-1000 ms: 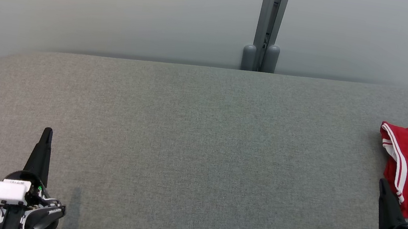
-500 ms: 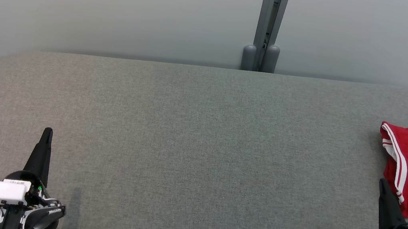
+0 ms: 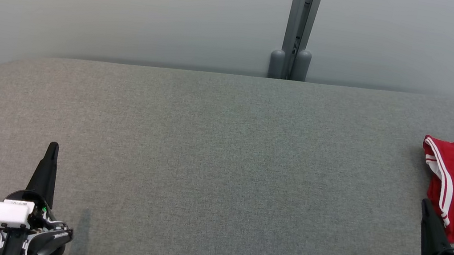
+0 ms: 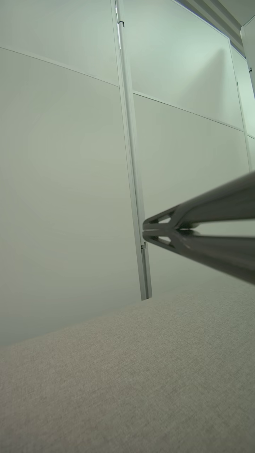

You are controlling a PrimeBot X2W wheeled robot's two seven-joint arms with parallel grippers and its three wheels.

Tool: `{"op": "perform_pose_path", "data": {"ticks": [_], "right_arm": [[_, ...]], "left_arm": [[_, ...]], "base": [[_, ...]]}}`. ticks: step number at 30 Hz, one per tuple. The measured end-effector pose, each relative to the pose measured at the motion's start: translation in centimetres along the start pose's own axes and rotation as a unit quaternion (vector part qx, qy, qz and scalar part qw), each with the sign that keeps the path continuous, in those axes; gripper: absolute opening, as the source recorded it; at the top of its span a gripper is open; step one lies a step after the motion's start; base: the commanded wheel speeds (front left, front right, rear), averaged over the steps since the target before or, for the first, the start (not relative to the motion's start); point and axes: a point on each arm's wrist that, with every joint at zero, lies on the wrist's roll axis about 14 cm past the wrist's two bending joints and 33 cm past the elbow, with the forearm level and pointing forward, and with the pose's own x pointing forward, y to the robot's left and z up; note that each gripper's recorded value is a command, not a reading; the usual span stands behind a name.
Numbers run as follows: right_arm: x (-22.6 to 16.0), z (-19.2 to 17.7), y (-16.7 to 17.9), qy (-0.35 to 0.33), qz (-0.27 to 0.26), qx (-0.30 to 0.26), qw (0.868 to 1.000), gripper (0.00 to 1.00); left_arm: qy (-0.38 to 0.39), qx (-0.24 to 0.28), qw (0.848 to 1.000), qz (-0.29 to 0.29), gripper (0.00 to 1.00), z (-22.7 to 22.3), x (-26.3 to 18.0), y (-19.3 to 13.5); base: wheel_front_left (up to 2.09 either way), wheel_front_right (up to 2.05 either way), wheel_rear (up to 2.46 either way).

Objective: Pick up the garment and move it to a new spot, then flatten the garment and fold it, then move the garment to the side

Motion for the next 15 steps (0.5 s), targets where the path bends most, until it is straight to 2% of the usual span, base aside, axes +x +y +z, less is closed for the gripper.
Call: {"op": "perform_pose_path", "data": {"ticks": [15], "right_arm": [[0.00,0.00,0.00,0.000,0.000,0.000,1.000,0.00]], "left_arm": [[0.000,0.001,1.000,0.000,0.00,0.01,0.00,0.00]], "base": [[0.00,0.00,0.00]]}}
